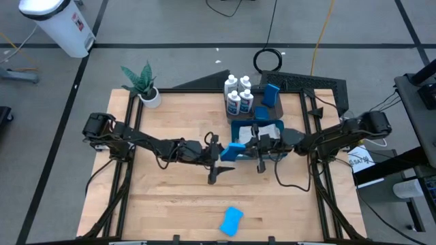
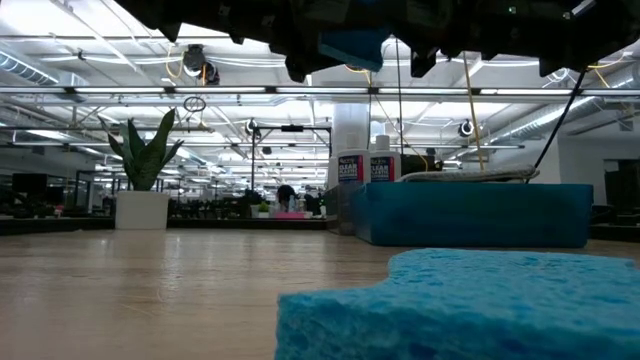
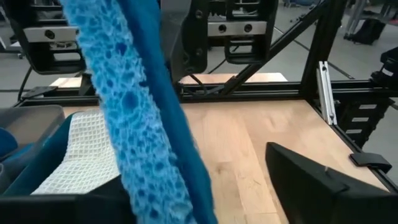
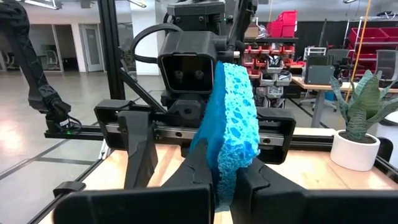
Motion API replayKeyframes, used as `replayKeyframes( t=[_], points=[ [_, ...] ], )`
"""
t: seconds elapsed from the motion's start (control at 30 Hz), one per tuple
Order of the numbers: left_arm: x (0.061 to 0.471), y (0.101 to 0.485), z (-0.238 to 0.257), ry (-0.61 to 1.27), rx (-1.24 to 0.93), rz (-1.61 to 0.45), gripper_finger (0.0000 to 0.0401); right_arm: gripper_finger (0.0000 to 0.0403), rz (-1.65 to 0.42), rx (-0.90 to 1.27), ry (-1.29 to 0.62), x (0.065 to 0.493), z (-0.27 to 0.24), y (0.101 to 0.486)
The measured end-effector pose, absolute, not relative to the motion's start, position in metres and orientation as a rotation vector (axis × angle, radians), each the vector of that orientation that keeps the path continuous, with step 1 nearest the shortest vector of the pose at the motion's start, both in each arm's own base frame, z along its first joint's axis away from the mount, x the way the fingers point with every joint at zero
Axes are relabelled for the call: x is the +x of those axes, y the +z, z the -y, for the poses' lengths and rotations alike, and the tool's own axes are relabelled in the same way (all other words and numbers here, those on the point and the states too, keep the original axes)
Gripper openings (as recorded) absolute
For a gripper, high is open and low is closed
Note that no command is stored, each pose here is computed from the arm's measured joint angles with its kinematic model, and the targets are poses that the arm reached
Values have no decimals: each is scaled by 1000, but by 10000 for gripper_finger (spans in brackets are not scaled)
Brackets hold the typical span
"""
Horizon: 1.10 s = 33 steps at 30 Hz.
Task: Pick & Place Kitchen Items
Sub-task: Put the blue dishwashing sponge into the right black bin
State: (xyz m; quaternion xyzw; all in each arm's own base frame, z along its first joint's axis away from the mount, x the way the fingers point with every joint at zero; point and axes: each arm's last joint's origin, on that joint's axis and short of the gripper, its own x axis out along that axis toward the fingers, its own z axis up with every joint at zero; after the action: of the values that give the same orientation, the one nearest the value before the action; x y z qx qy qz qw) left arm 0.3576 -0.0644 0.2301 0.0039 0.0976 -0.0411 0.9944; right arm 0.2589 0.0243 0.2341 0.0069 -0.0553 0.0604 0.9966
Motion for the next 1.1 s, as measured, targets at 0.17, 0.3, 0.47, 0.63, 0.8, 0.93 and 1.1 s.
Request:
replayKeyframes(
  t=[0.17,0.3,0.47,0.63,0.8,0.93,1.1],
  points=[
    [358,230,61,-72,0,-200,284,4,98,13,119,251,-24,242],
    [358,230,61,-71,0,-201,295,4,71,12,114,242,-23,249],
    [358,230,61,-70,-1,-203,296,4,39,15,98,229,-21,256],
    [358,230,61,-65,-2,-203,297,4,-6,14,1,217,-18,260],
    [358,230,61,-65,-2,-203,297,4,-46,9,-88,210,-14,261],
    [358,230,61,-69,-2,-203,297,4,-59,4,-138,206,-13,261],
    [358,230,61,-70,-2,-203,297,4,-84,-2,-199,205,-11,260]
  ],
)
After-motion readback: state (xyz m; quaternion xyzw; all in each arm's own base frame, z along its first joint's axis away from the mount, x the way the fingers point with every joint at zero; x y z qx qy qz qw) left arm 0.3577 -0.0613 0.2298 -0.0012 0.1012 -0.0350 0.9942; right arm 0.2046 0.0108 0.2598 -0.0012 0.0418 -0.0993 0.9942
